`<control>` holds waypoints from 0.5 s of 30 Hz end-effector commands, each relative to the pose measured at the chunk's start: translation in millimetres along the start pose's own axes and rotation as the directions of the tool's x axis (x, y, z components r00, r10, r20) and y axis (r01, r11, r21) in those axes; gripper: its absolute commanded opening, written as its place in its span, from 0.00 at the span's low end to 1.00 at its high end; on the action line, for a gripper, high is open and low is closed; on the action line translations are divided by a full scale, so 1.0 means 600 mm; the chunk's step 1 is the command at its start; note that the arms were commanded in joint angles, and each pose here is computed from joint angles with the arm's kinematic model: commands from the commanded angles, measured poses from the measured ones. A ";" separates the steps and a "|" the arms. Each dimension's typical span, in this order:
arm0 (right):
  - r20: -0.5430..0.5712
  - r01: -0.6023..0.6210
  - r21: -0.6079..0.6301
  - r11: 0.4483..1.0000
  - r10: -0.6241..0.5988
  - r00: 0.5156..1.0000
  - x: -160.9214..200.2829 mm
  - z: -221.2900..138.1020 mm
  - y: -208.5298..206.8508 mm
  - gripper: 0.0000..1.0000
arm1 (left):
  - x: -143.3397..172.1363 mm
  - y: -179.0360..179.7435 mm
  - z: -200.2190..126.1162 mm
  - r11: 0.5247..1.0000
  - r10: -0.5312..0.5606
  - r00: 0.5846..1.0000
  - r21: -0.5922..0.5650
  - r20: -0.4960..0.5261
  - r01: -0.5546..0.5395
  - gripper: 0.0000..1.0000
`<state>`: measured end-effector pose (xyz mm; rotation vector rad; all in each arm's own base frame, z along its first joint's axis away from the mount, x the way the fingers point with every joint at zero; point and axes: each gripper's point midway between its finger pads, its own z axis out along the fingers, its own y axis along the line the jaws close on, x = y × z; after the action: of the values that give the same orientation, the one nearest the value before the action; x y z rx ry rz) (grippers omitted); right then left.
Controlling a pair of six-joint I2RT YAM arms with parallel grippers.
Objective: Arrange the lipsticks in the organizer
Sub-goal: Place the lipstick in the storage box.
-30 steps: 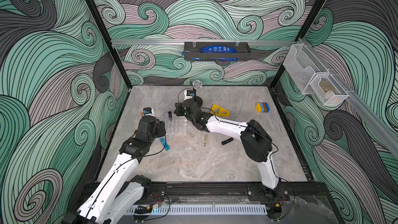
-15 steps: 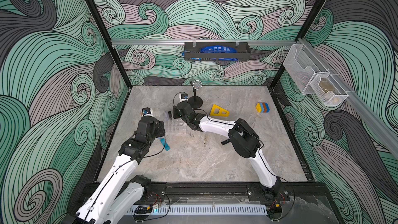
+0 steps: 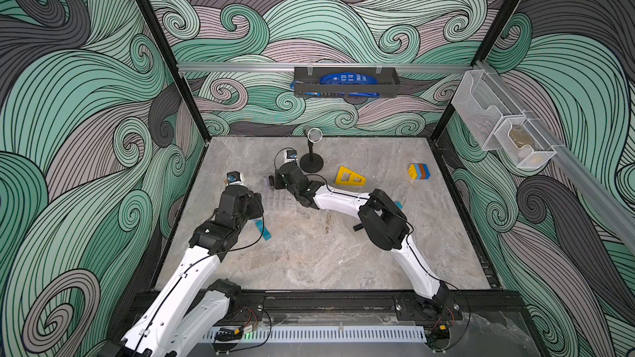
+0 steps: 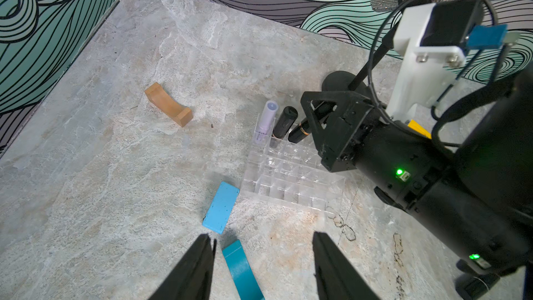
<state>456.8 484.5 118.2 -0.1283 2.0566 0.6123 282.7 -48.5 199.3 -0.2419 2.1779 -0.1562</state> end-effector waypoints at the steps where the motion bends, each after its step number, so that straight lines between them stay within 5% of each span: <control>1: -0.039 0.053 0.052 0.997 -0.051 0.998 0.036 0.010 -0.011 0.12 | 0.003 0.000 0.000 1.000 0.010 1.000 0.003 -0.005 -0.010 0.57; 15: -0.047 0.034 0.013 0.999 -0.033 0.998 0.015 0.003 0.014 0.33 | 0.006 -0.005 0.003 1.000 0.007 1.000 0.019 -0.016 -0.007 0.56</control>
<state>453.4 489.1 115.9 -0.1567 2.0834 0.5789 282.7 -50.0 199.1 -0.2369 2.1802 -0.1660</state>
